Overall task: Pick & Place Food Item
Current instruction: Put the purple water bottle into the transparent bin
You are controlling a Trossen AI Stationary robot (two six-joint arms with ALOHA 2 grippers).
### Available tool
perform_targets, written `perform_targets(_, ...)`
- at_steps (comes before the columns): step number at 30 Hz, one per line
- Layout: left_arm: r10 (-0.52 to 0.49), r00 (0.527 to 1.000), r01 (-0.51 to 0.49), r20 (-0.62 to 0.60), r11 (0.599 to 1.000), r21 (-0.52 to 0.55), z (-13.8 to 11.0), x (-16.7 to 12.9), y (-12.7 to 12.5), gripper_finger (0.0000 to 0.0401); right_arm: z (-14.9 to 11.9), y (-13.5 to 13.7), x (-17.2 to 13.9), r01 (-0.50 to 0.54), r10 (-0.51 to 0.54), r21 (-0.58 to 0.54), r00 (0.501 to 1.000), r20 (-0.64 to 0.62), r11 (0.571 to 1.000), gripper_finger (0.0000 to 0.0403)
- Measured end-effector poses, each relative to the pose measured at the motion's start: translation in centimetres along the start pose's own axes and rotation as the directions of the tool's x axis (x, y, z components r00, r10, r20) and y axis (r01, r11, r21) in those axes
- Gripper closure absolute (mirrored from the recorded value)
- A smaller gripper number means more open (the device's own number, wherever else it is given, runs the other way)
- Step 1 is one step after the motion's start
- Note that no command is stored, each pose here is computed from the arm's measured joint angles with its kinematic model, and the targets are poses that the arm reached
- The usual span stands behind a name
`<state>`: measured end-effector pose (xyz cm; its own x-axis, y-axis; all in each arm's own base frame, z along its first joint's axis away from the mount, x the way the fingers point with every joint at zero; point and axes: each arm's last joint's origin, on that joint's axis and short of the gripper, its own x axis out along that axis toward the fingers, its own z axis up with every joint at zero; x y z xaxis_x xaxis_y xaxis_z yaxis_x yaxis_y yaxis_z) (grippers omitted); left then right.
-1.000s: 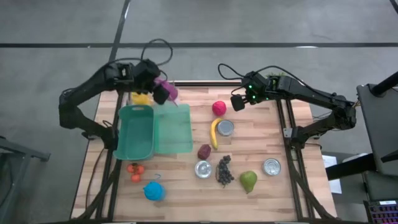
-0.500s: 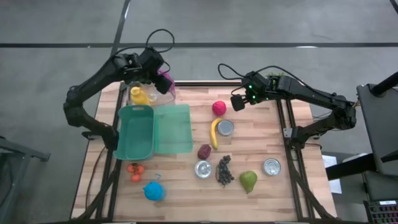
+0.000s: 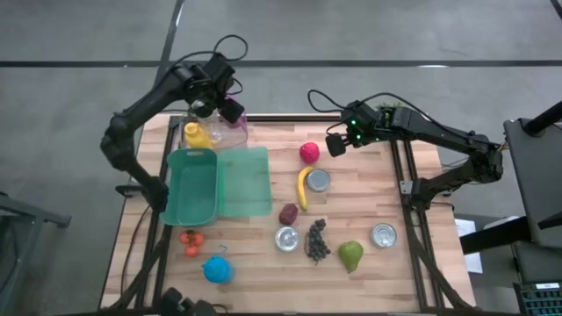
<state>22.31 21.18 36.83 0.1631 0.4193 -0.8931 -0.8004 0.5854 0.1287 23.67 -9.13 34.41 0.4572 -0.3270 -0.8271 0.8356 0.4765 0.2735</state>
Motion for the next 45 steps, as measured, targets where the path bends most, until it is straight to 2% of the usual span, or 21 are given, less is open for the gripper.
perform_targets(9, 0.01, 1.0, -0.009, -0.017, 1.0, 0.02, 0.8, 1.7, 0.7, 0.0178, 0.0, 0.0, 0.0, 0.0, 0.0, -0.001, 1.0, 0.0, 1.0, 0.0025)
perform_targets(18, -0.049, 0.997, 0.046, -0.064, 0.998, -0.039, 1.5, 3.8, 2.4, 0.0178, 0.0, 0.0, 0.0, 0.0, 0.0, 0.0, 1.0, 0.0, 1.0, 0.0025)
perform_targets(30, -0.104, 0.987, 0.099, -0.122, 0.994, -0.048, 2.3, 6.6, 4.1, 0.0178, 0.0, 0.0, 0.0, 0.0, 0.0, 0.0, 1.0, 0.0, 1.0, 0.0025)
perform_targets(45, -0.124, 0.982, 0.118, -0.144, 0.992, -0.046, 2.1, 7.3, 4.3, 0.0178, 0.0, 0.0, 0.0, 0.0, 0.0, 0.0, 1.0, 0.0, 1.0, 0.0025)
